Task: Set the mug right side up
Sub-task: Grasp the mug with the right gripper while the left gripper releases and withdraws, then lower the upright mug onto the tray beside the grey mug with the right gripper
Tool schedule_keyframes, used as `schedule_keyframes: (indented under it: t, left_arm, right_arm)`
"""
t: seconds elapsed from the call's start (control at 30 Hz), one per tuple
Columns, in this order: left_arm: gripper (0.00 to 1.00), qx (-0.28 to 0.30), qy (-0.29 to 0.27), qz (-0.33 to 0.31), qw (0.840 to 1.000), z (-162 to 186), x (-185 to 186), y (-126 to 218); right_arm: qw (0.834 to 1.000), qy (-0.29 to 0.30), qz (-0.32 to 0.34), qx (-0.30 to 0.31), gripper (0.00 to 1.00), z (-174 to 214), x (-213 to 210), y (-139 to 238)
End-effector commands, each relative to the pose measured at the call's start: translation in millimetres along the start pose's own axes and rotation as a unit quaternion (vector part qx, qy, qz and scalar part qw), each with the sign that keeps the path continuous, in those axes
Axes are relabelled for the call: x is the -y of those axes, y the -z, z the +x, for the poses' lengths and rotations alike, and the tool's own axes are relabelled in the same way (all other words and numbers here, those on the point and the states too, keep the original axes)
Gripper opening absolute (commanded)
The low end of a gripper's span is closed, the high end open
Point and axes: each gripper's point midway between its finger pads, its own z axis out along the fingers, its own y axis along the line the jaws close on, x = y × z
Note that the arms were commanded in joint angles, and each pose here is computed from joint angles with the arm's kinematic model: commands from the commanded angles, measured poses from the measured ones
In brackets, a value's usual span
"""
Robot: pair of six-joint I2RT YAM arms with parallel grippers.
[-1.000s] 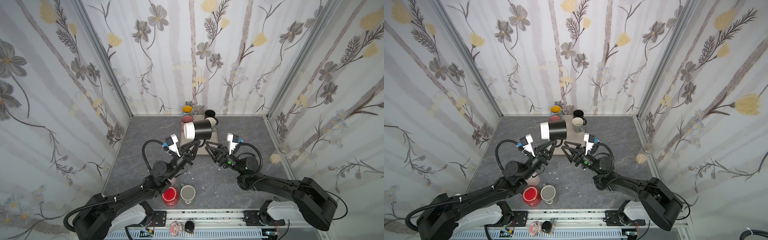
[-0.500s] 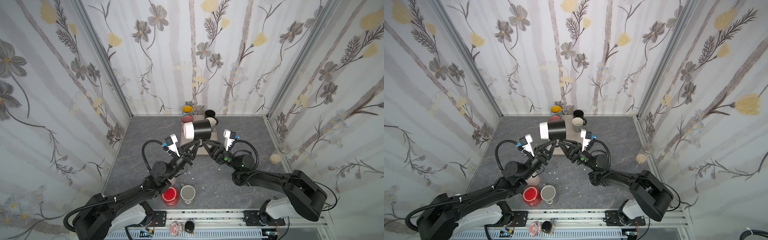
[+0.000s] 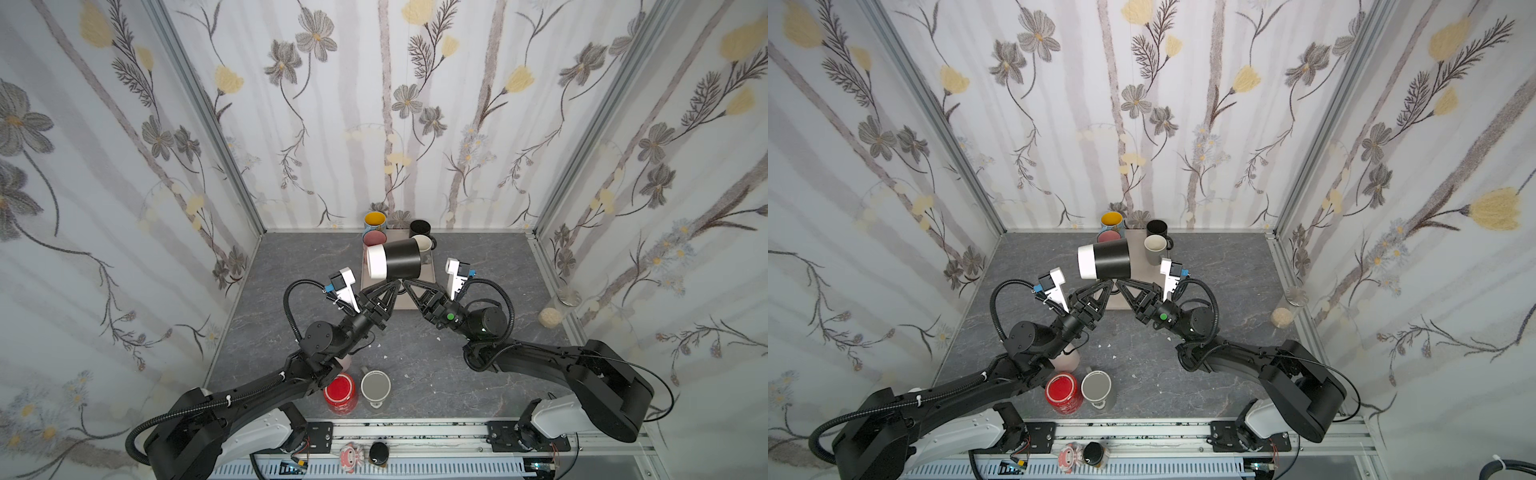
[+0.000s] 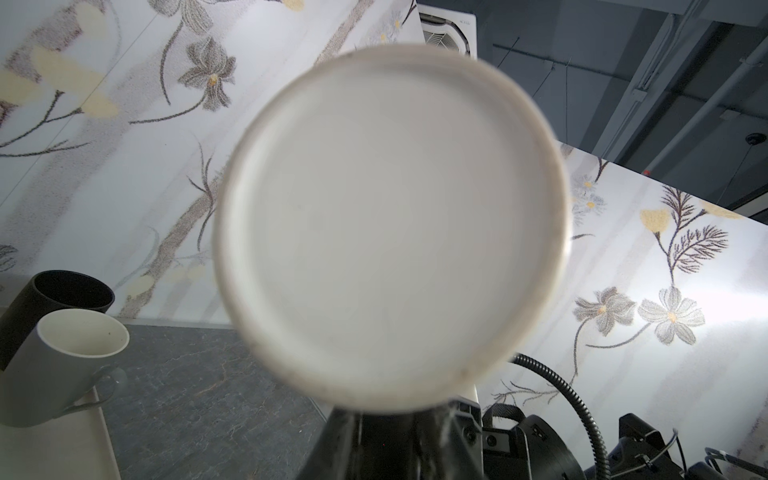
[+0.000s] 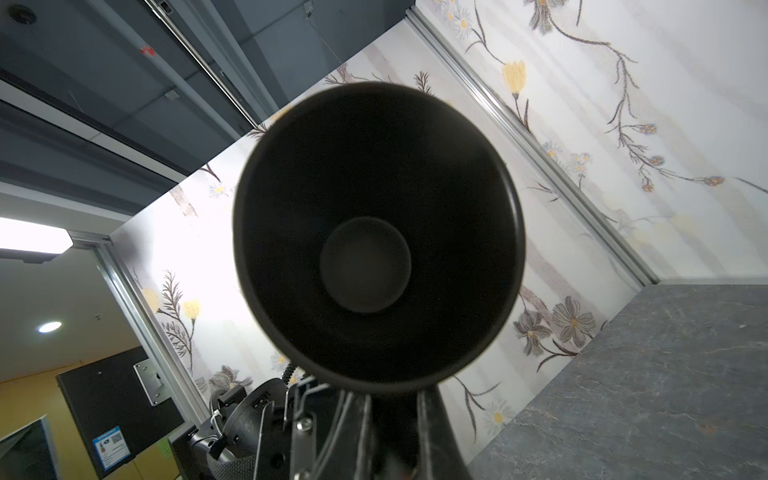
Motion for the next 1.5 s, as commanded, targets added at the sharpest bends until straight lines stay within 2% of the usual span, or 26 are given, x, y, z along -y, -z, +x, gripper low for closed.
schedule_keyframes:
  t: [0.0, 0.03, 0.07, 0.1, 0.23, 0.33, 0.4, 0.57, 0.67, 0.8, 0.83, 0.9, 1.0, 1.1, 1.47]
  left_arm:
    - [0.79, 0.028, 0.004, -0.017, 0.999, -12, -4, 4]
    - [0.86, 0.029, 0.004, -0.024, 0.999, -12, -7, 6]
    - [0.97, 0.029, 0.005, -0.031, 0.999, -11, -10, 8]
    - [1.00, 0.029, 0.002, -0.036, 0.999, -11, -12, 10]
    - [1.00, 0.033, -0.006, -0.063, 0.997, -11, -22, 18]
    - [1.00, 0.034, -0.016, -0.095, 0.995, -11, -33, 27]
    - [1.00, 0.033, -0.027, -0.124, 0.991, -12, -43, 34]
    - [1.00, 0.026, -0.054, -0.173, 0.983, -15, -57, 49]
    - [1.00, 0.027, -0.056, -0.183, 0.981, -14, -61, 58]
    - [1.00, 0.024, -0.059, -0.191, 0.980, -14, -63, 65]
    - [1.00, 0.023, -0.060, -0.194, 0.979, -15, -63, 67]
    - [1.00, 0.026, -0.061, -0.194, 0.979, -16, -63, 70]
    - [1.00, 0.029, -0.060, -0.193, 0.979, -18, -62, 75]
    - [1.00, 0.031, -0.061, -0.196, 0.978, -20, -61, 80]
    - [1.00, 0.036, -0.067, -0.201, 0.977, -23, -63, 88]
  right_arm:
    - [0.998, 0.026, 0.045, 0.016, 0.00, -9, 11, 7]
    - [0.997, 0.031, 0.062, 0.020, 0.00, -12, 16, 11]
    - [0.996, 0.034, 0.076, 0.021, 0.00, -13, 21, 16]
    - [0.995, 0.040, 0.091, 0.026, 0.00, -17, 25, 22]
    - [0.982, 0.070, 0.175, 0.018, 0.00, -27, 53, 46]
    - [0.959, 0.113, 0.259, -0.025, 0.00, -27, 79, 59]
    - [0.933, 0.149, 0.321, -0.067, 0.00, -24, 98, 67]
    - [0.842, 0.233, 0.450, -0.184, 0.00, -18, 156, 84]
    - [0.790, 0.256, 0.502, -0.243, 0.00, -11, 195, 92]
    - [0.739, 0.264, 0.537, -0.310, 0.00, -6, 240, 97]
    - [0.721, 0.269, 0.547, -0.330, 0.00, 0, 257, 102]
    - [0.702, 0.283, 0.553, -0.348, 0.00, 0, 274, 103]
    - [0.684, 0.292, 0.566, -0.356, 0.00, -4, 294, 105]
    - [0.683, 0.288, 0.571, -0.354, 0.00, -9, 308, 105]
    - [0.659, 0.295, 0.586, -0.368, 0.00, -13, 331, 117]
